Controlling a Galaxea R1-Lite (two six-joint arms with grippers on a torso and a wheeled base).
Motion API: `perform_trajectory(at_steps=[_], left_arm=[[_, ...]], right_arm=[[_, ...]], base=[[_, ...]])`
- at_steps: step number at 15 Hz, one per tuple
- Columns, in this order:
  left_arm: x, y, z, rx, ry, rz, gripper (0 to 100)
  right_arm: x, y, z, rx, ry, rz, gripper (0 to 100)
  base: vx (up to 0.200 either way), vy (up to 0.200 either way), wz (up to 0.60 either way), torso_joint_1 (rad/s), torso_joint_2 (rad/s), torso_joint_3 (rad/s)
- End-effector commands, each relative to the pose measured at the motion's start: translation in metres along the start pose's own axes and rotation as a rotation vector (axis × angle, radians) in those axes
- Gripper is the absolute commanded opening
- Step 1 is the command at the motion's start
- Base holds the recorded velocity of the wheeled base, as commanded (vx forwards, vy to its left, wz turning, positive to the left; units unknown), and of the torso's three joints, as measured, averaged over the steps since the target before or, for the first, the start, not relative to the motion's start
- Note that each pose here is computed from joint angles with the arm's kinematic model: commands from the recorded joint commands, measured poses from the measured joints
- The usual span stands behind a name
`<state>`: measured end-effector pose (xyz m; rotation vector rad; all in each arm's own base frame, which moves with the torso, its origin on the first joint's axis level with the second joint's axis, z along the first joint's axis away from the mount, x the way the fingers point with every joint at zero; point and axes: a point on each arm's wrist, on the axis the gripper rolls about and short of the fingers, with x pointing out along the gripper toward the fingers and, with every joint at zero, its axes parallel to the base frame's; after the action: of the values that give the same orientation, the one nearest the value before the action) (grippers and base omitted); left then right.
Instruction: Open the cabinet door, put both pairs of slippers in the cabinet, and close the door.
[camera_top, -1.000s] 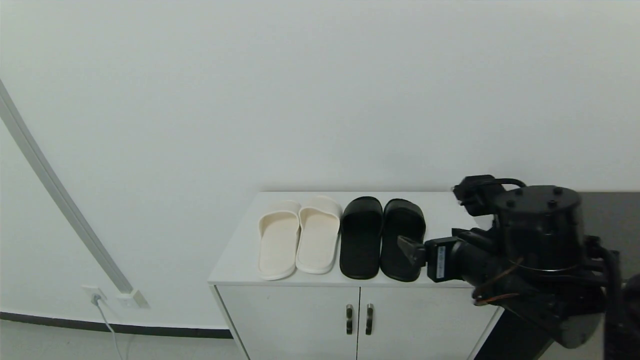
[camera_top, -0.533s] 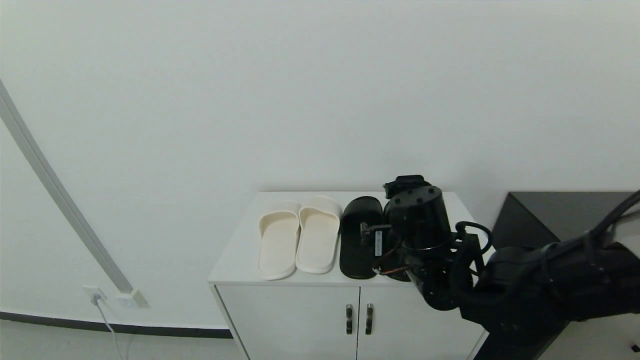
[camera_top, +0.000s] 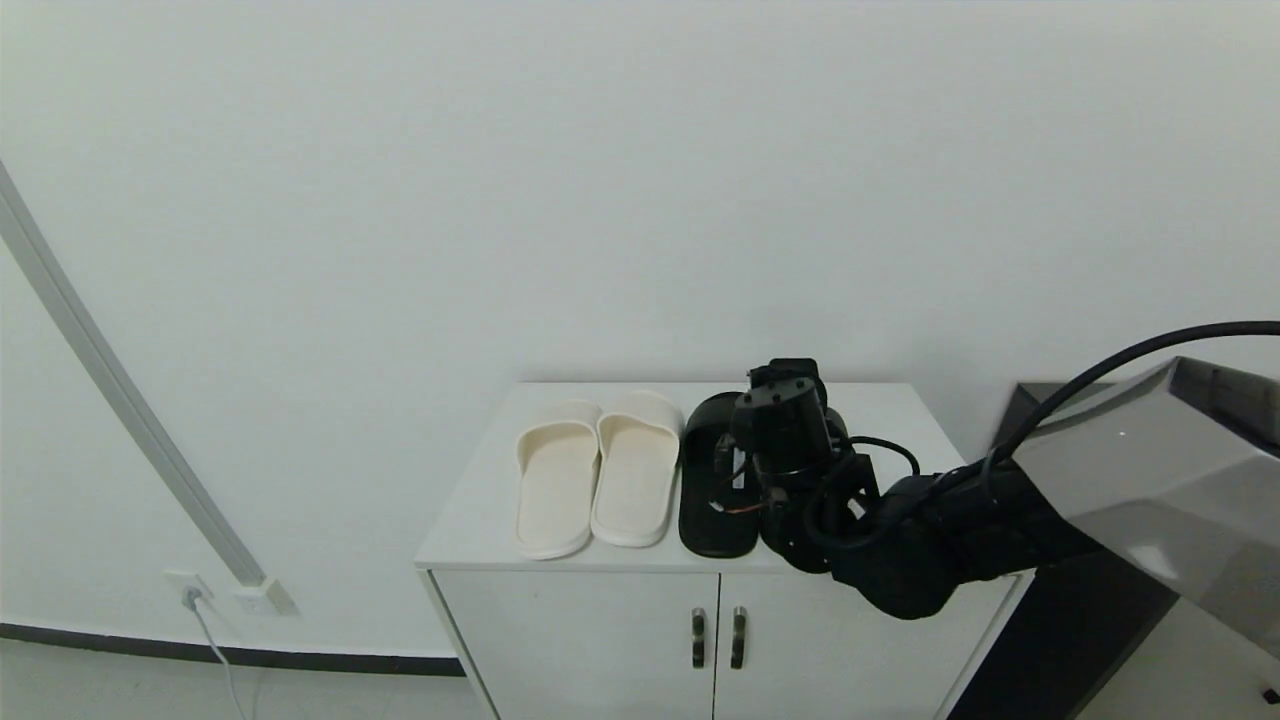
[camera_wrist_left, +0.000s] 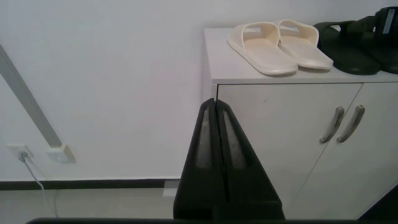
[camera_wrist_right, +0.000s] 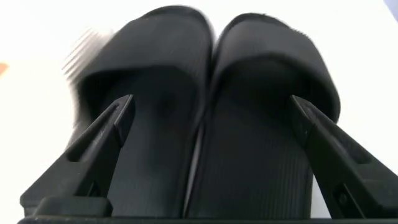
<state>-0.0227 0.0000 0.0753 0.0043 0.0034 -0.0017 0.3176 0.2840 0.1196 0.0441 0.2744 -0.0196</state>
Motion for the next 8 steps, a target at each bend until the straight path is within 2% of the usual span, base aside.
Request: perform_trajectory(at_steps=[1, 8], left_arm=[[0.000, 0.000, 0.000, 0.000, -0.002, 0.000, 0], [0.000, 0.000, 0.000, 0.000, 0.001, 0.000, 0]], right_arm=[[0.015, 0.001, -0.004, 0.005, 0.000, -0.017, 100], [0.047, 0.010, -0.006, 0.037, -0.028, -0.037, 100]], base=[[0.000, 0.000, 0.00, 0.000, 0.00, 0.000], [0.000, 0.000, 0.00, 0.000, 0.00, 0.000]])
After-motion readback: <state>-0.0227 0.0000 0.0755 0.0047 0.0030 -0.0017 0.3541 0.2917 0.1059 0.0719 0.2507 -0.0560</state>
